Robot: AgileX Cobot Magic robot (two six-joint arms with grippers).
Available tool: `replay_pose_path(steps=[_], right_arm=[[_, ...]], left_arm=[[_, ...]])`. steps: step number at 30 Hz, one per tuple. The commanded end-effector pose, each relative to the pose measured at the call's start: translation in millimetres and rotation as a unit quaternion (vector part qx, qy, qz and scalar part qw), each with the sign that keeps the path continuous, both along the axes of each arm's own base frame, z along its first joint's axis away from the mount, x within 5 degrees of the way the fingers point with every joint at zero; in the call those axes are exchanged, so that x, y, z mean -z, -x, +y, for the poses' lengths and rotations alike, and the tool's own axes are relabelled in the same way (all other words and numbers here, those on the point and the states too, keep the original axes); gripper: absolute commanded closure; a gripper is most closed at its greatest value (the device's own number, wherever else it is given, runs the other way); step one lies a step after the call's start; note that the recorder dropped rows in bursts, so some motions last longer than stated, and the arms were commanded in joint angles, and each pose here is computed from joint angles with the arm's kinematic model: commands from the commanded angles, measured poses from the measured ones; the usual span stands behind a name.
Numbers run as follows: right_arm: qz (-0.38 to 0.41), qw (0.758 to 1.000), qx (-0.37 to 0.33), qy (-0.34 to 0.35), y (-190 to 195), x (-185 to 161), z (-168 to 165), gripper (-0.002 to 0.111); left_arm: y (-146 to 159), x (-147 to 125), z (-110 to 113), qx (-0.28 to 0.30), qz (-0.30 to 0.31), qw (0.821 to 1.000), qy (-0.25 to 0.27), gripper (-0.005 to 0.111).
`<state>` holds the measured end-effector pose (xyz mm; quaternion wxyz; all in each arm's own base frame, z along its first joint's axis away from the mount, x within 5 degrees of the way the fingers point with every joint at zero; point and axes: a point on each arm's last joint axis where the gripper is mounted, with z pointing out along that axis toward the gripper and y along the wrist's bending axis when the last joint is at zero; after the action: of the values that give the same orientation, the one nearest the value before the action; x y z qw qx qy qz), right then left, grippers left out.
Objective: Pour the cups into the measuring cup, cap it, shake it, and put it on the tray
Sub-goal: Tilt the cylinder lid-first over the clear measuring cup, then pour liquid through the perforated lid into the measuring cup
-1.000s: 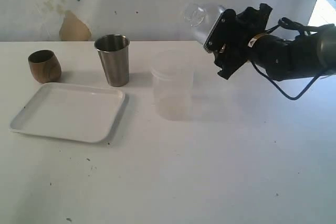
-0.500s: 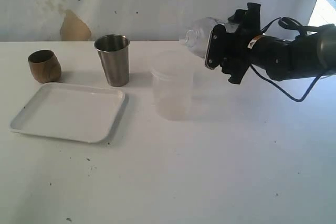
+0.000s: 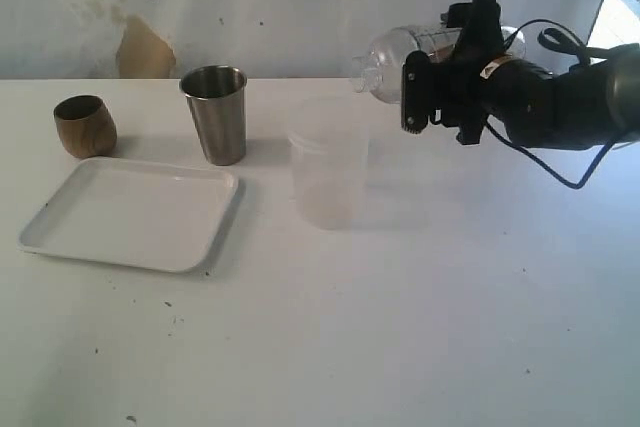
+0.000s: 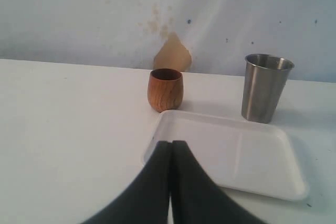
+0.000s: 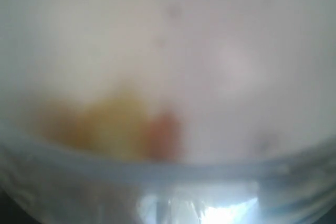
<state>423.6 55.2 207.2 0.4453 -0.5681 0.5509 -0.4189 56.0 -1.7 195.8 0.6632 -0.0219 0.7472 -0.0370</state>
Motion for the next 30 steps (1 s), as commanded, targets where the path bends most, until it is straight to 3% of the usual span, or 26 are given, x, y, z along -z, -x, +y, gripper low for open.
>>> replay_pose_path(steps=[1, 11, 18, 30], right_arm=[[-0.081, 0.996, 0.012, 0.017, -2.0, -25.9, -4.2, 0.108], [-0.121, 0.992, 0.012, 0.032, -2.3, -33.0, -3.7, 0.108], [-0.14, 0.986, 0.005, 0.095, -2.3, -36.4, -3.5, 0.108], [-0.159, 0.982, 0.003, 0.105, -2.1, -39.8, -3.1, 0.108]], left_arm=[[0.1, 0.3, -0.1, 0.001, -0.005, 1.0, 0.002, 0.107], [0.1, 0.3, -0.1, 0.001, -0.005, 1.0, 0.002, 0.107], [0.1, 0.3, -0.1, 0.001, -0.005, 1.0, 0.002, 0.107], [0.1, 0.3, -0.1, 0.001, -0.005, 1.0, 0.002, 0.107]])
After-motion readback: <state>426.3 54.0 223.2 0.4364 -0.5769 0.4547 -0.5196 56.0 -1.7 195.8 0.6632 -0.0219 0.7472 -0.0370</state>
